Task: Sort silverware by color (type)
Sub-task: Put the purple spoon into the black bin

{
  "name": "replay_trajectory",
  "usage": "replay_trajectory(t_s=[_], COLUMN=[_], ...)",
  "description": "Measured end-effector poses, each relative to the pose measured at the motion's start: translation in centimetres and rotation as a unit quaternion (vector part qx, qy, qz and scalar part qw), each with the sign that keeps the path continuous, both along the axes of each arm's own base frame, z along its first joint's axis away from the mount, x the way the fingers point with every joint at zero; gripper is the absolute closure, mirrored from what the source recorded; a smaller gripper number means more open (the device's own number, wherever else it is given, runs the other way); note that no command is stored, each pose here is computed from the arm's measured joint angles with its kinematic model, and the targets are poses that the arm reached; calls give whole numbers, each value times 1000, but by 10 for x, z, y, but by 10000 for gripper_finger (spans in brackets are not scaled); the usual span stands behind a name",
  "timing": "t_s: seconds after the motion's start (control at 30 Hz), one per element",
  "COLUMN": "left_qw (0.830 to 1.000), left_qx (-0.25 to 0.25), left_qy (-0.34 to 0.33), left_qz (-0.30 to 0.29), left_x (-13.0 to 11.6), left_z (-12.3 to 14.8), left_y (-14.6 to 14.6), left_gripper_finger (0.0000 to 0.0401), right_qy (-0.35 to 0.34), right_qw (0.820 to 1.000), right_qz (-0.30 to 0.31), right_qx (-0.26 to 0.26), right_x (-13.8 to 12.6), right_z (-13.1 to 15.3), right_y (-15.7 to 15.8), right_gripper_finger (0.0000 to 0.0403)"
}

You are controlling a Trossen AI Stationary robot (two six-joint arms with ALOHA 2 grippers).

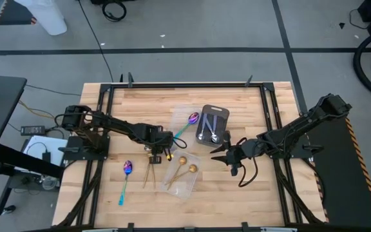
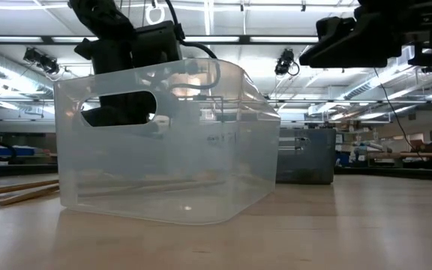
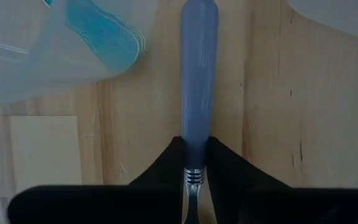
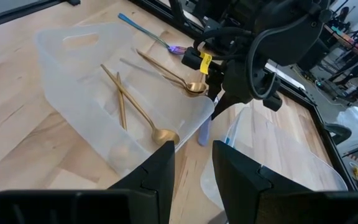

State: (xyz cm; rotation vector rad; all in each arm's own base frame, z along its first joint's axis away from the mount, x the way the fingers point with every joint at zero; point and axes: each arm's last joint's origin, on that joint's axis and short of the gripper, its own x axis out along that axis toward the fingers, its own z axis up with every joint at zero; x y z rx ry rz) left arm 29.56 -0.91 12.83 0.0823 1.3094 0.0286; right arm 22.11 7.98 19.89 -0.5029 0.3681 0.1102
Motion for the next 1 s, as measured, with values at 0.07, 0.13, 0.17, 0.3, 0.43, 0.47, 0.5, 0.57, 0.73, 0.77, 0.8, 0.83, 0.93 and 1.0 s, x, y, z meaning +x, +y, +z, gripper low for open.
replay_trajectory(t_s=[0.07,0.13,0.17,0.3,0.43,0.47,0.5,0.57,0.73,0.77,0.8,0.83,0.93,1.0], left_qw=[1000,1000,1000,1000,999,998,998,996,993,993,992,992,990,988], left_qx=[0,2,4,21,44,52,60,78,110,112,115,116,126,142], left_qy=[0,0,0,-1,-10,-14,-18,-27,-43,-48,-52,-57,-62,-60], left_qz=[1,1,2,14,26,26,23,20,13,13,13,13,13,14], left_x=[0,0,0,0,1,1,1,2,0,-1,-2,-3,-8,-14], left_z=[0,0,0,0,0,0,1,3,8,11,15,19,29,37], left_y=[0,0,0,0,-4,-5,-7,-11,-19,-20,-21,-22,-22,-22], left_gripper_finger=[349,348,348,348,347,347,347,347,347,347,347,347,347,347], right_qy=[5,9,8,1,-27,-29,-30,-24,-13,-15,-16,-17,-21,-24], right_qw=[1000,1000,1000,1000,996,995,994,992,988,987,985,984,978,975], right_qz=[0,0,-1,-15,-78,-94,-109,-126,-147,-151,-154,-159,-171,-178], right_qx=[-1,-6,-9,-17,-19,-19,-13,6,49,60,71,83,116,131], right_x=[0,-1,0,3,10,12,14,19,21,21,21,21,21,21], right_z=[-1,-2,-2,0,8,11,15,24,31,31,31,31,31,31], right_y=[0,-1,-1,-9,-24,-27,-30,-33,-34,-34,-34,-34,-34,-33], right_gripper_finger=[284,284,284,284,285,287,289,294,305,306,306,306,307,307])
